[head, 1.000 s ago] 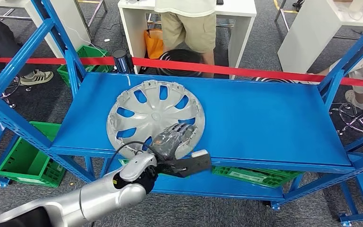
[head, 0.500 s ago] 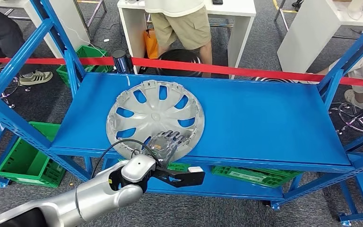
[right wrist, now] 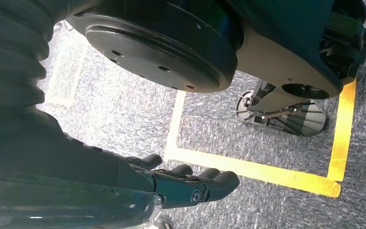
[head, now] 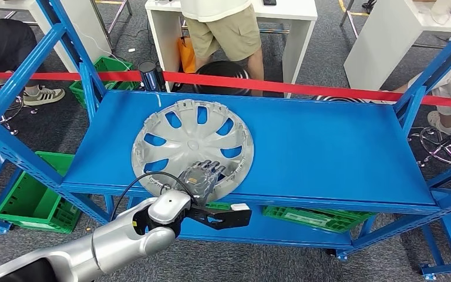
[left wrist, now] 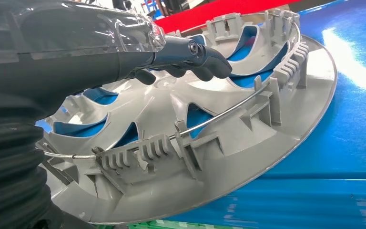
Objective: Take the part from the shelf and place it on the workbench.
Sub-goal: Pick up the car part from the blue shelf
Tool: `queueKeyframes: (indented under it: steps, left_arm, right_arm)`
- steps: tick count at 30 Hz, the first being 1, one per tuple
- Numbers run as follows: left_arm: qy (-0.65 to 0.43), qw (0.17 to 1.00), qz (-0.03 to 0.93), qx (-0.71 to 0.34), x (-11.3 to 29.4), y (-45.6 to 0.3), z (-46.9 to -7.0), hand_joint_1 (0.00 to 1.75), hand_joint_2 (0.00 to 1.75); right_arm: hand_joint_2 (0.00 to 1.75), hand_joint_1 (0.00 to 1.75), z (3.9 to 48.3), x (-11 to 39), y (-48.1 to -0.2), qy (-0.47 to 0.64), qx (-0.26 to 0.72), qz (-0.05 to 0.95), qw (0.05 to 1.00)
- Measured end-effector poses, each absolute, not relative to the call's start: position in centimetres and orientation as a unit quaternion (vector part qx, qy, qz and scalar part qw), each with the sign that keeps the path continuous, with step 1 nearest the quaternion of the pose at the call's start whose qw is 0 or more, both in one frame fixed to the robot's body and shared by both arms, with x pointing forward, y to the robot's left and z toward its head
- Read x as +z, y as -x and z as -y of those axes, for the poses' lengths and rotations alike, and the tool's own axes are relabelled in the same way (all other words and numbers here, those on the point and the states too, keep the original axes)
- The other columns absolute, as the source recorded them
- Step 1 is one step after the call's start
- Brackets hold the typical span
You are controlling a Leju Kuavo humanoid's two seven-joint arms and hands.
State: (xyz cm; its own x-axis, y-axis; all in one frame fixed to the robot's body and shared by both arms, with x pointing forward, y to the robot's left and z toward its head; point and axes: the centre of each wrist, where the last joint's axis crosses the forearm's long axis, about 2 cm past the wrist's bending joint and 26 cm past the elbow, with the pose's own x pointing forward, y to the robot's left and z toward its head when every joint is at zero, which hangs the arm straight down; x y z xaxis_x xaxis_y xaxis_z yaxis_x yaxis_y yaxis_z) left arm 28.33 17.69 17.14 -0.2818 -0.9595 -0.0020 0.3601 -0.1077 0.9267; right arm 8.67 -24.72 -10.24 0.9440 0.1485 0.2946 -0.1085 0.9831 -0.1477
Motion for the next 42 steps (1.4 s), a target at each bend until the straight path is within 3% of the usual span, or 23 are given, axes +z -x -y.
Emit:
queueKeyframes:
  steps: [10,14,42]
  left_arm:
    - [-0.308,0.516,0.411,-0.685,16.9,-28.2,-18.5,0.0,1.75]
    - [-0.281,0.531,0.389,-0.698,16.6,-28.0,-18.9,1.75,1.75]
    - [-0.26,0.58,0.402,-0.659,15.8,-28.9,-20.0,1.75,1.75]
  right_arm:
    - [1.75,0.0,24.7,-10.2,-8.7,0.063,0.063,0.154,0.984]
    - [1.75,0.0,24.7,-10.2,-8.7,0.063,0.064,0.154,0.984]
    - [1.75,0.0,24.7,-10.2,-9.1,0.063,0.073,0.154,0.983]
